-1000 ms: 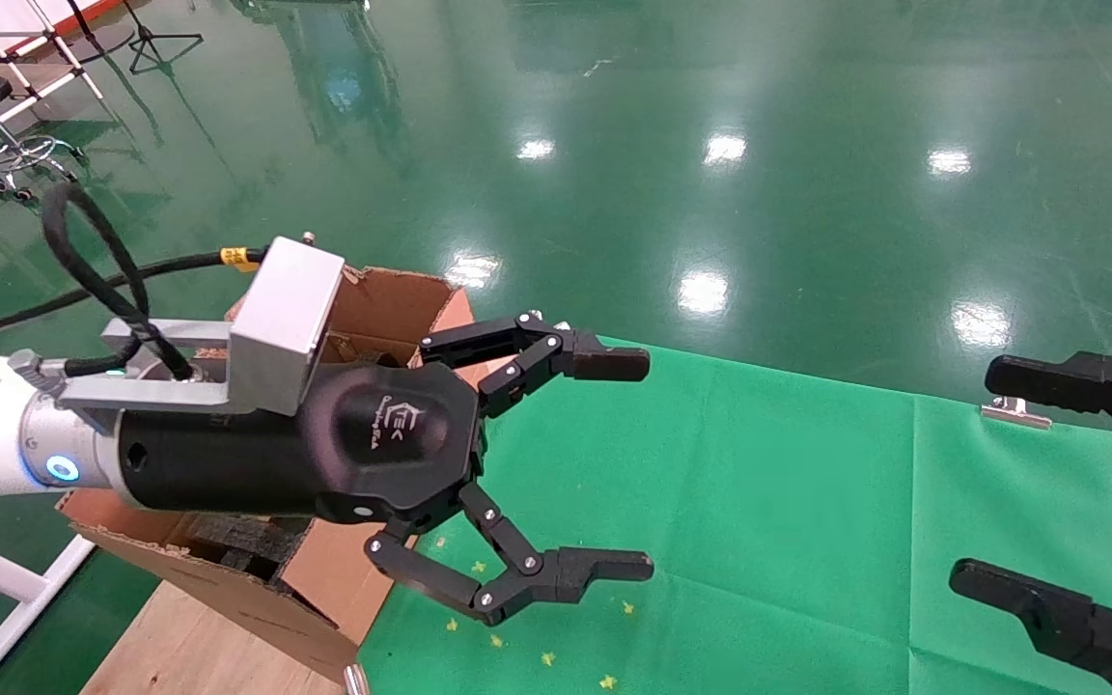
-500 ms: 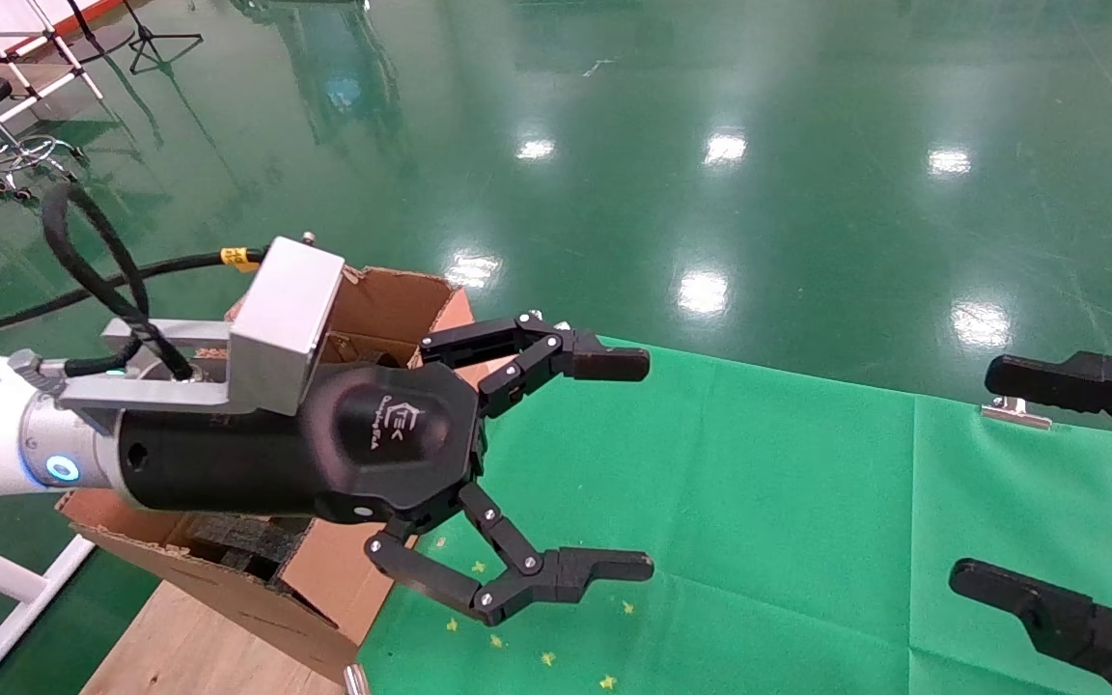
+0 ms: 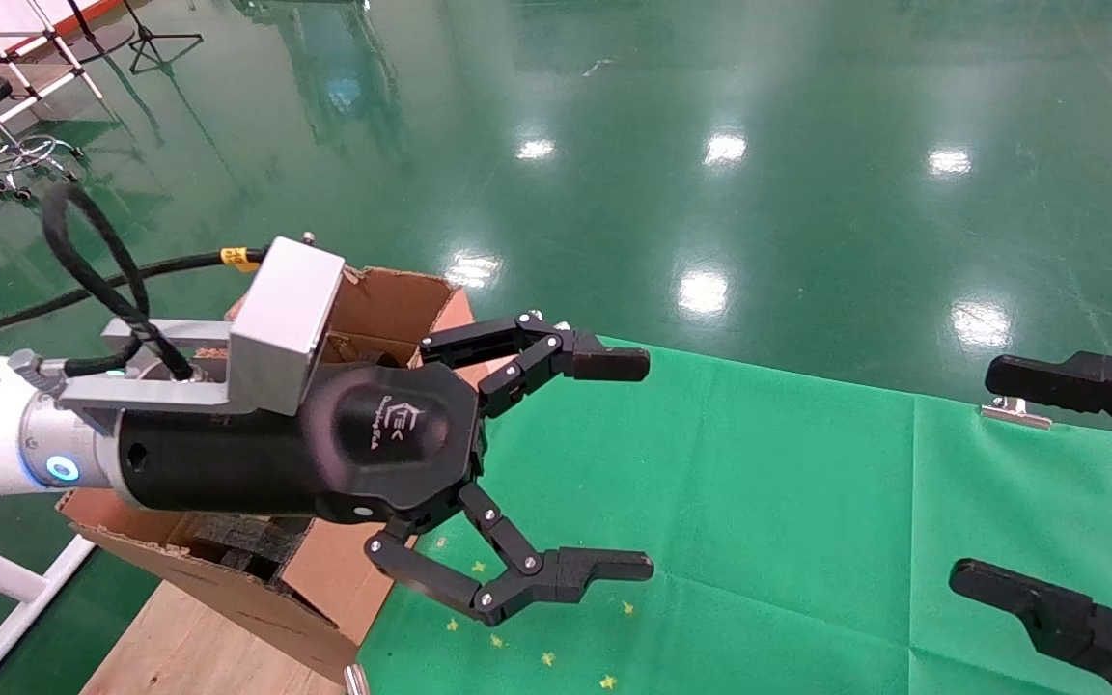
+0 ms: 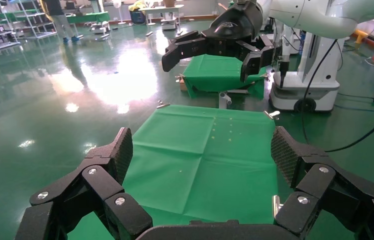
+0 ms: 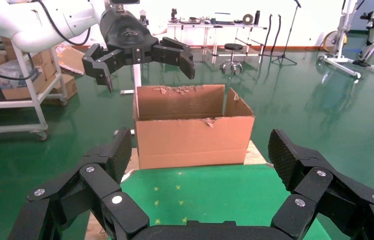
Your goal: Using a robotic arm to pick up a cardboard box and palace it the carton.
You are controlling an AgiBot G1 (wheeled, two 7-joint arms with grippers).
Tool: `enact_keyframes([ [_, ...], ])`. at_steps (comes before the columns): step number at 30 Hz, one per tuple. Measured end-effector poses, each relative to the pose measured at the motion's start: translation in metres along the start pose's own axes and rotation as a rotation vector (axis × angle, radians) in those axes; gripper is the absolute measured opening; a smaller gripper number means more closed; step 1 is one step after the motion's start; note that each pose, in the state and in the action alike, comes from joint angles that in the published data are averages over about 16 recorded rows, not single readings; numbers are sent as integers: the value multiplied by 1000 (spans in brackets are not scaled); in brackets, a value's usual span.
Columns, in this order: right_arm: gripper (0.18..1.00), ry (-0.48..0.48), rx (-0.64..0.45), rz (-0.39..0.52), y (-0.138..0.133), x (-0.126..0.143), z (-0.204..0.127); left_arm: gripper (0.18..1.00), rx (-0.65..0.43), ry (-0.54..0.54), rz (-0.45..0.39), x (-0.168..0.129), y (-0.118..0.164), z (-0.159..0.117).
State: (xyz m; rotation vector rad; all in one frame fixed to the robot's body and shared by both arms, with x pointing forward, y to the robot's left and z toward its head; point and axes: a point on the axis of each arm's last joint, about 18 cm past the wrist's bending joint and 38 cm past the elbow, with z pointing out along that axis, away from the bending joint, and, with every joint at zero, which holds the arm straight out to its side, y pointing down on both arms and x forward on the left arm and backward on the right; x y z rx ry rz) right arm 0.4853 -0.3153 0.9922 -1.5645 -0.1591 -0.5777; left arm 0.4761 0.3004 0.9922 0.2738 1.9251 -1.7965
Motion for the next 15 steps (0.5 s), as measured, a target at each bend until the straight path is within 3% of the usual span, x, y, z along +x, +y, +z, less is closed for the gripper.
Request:
enact_keyframes([
  [15,1001,0,0,0,0,0,0,1001,0,0,0,0,0,0],
])
